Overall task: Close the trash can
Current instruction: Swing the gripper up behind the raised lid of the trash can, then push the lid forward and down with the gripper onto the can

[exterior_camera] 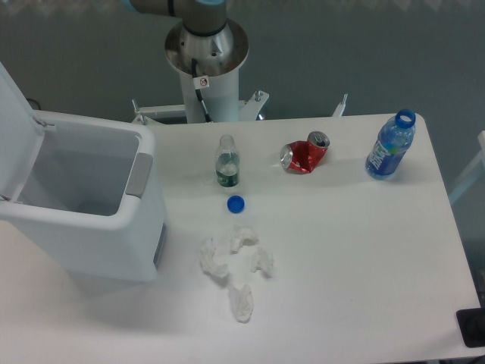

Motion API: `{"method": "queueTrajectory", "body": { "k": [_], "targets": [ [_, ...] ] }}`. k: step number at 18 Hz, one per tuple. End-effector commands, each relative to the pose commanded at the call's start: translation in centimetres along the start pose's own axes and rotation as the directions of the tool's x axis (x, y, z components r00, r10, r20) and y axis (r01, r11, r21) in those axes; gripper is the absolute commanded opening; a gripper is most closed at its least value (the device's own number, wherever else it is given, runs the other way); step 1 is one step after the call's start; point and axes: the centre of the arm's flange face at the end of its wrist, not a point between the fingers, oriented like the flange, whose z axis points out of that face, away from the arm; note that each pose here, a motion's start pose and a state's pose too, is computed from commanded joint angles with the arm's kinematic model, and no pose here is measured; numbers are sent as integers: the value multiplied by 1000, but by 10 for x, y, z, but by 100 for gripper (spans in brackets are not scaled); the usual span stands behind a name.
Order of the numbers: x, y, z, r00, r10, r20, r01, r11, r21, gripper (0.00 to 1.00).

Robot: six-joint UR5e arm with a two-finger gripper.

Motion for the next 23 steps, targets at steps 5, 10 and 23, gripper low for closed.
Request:
{"method": "queueTrajectory", "body": {
  "k": [5, 10, 23],
  "targets": [
    [-2, 1, -2, 1000, -4, 4, 4, 1000, -2, 3],
    [-18, 5, -7, 999, -25, 28, 25, 1000, -2, 3],
    [-70, 39, 12, 991, -110, 76, 115, 992, -58, 3]
  ]
}}
